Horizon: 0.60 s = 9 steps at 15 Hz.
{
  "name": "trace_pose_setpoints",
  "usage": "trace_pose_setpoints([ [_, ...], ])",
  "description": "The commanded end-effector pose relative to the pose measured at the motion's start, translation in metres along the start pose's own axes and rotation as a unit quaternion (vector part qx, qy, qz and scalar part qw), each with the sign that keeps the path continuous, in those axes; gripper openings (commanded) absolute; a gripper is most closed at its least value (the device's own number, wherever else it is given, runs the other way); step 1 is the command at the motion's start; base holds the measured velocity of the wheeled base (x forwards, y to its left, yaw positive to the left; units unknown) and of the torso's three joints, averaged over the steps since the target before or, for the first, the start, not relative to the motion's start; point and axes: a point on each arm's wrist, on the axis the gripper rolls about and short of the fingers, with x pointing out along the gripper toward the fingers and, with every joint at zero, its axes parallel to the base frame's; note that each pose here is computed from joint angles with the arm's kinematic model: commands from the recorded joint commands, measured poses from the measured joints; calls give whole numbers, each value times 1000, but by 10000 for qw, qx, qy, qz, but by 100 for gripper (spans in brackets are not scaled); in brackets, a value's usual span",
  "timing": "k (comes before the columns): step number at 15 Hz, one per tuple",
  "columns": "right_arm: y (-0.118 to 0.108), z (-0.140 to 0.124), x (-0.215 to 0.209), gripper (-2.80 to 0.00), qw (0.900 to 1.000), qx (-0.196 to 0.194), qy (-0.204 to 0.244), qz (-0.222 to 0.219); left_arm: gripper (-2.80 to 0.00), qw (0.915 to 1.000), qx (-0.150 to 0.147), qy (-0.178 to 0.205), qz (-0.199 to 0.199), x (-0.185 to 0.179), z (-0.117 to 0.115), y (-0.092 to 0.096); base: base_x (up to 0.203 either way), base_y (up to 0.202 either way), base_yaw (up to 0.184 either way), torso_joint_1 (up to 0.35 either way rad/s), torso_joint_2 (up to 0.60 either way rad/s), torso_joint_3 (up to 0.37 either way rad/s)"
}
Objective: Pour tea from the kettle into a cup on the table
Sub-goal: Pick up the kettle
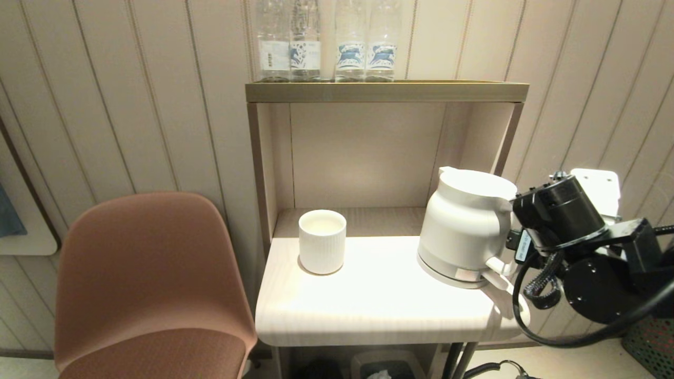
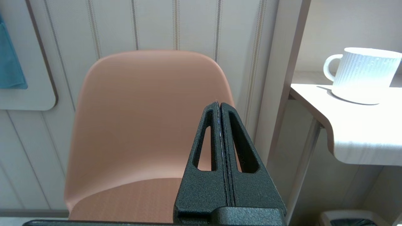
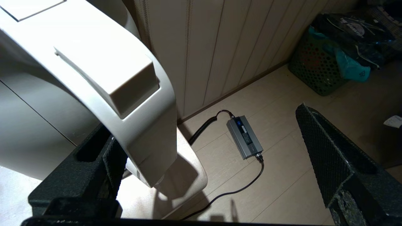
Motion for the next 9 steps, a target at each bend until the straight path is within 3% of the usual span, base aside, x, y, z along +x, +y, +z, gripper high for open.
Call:
trace_pose_setpoints([
  [1, -1, 1, 0, 0, 10000, 20, -20, -30, -280, 10000, -2, -7, 4, 0, 0, 0, 0, 0, 0, 0, 0, 0],
  [9, -1, 6, 10, 0, 9998, 34, -123, -140, -280, 10000, -2, -10, 4, 0, 0, 0, 0, 0, 0, 0, 0, 0],
])
